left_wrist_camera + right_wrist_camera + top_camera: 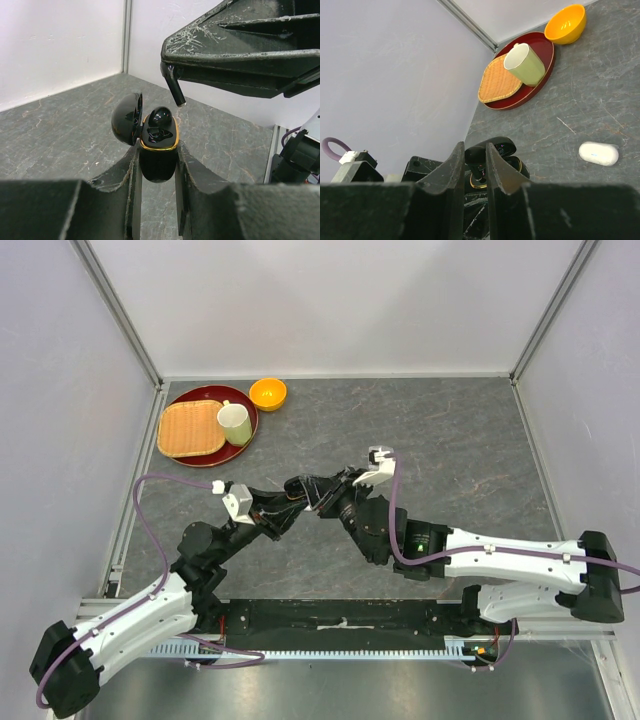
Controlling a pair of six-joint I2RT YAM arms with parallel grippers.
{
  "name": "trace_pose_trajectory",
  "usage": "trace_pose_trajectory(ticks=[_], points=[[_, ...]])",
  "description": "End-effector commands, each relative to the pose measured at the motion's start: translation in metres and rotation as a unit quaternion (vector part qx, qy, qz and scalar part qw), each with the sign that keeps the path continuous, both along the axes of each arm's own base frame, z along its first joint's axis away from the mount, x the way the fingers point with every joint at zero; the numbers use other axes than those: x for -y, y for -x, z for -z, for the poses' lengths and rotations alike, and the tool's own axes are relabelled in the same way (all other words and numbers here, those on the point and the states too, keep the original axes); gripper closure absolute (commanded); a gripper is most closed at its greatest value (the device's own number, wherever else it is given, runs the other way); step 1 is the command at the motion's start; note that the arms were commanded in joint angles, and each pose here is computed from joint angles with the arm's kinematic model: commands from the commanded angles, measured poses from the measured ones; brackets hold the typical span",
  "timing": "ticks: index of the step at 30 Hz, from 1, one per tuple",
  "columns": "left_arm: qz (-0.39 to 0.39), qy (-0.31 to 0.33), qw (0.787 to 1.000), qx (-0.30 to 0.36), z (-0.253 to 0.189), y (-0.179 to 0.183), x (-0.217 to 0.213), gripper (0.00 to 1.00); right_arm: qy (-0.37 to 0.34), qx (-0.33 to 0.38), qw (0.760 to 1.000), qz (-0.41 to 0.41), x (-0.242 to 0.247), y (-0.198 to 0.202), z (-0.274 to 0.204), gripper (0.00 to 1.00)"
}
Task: Insert the wireless bluetooth earbuds into the charging case
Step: Place the earbud in the charging case.
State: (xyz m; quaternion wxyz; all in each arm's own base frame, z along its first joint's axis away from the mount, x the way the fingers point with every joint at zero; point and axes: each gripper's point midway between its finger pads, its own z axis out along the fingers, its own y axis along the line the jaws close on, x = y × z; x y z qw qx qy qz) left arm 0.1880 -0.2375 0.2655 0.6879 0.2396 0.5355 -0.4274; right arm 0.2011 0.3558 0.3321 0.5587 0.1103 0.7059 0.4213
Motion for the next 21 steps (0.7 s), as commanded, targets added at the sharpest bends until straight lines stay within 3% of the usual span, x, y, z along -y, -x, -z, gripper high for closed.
trace_pose_trajectory(ticks=[1,21], points=[[-0.011,0.022,0.999,0.038,-0.025,-0.001,-0.003,0.98,-0.026,0.014,1.000,0.004,-0.006,-0.001,-0.024,0.94],[-0.001,0.039,0.999,0.033,-0.037,0.003,0.000,0.98,0.024,0.027,0.999,0.026,-0.019,-0.002,-0.008,0.94]])
